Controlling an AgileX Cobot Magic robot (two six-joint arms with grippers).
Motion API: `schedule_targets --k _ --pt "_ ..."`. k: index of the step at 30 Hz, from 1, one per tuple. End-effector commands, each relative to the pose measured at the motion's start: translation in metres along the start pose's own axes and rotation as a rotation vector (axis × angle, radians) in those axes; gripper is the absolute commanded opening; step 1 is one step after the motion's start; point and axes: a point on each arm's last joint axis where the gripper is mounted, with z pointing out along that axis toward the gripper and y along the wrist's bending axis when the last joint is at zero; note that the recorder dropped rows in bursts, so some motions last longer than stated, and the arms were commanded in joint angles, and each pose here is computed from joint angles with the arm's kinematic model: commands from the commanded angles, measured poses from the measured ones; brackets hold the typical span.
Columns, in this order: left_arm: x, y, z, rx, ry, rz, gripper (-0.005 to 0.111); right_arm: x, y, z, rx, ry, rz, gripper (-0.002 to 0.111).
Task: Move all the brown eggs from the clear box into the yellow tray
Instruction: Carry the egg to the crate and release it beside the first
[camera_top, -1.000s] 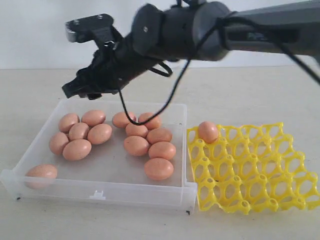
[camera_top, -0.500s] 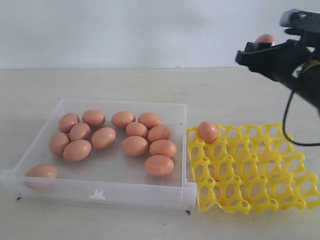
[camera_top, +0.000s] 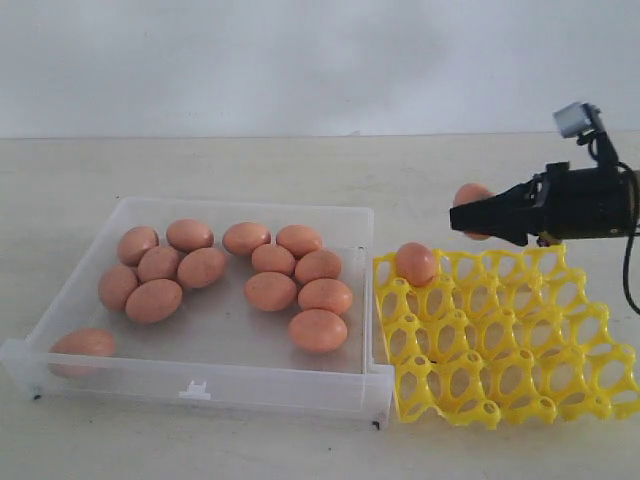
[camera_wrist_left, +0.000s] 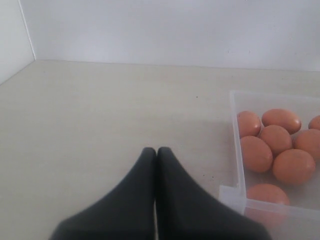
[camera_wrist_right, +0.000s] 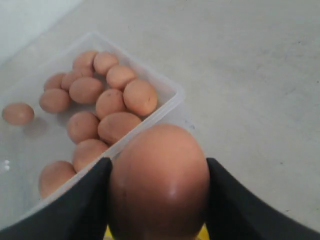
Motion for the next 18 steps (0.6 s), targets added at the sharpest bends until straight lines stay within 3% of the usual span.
schedule_targets --k 1,13,18 --pt "0.0006 -0.0001 0.0003 0.000 -0.001 0.005 -0.004 0.0000 0.0045 0.0186 0.052 0.075 -0.082 0.000" --pt "0.0006 -0.0001 0.0003 0.000 -0.001 0.005 -0.004 0.0064 0.0004 0.0207 0.115 0.155 -0.092 0.000" --pt "0.0006 -0.0001 0.0003 0.000 -0.001 0.005 -0.004 0.0066 -0.0005 0.0205 0.124 0.159 -0.095 0.011"
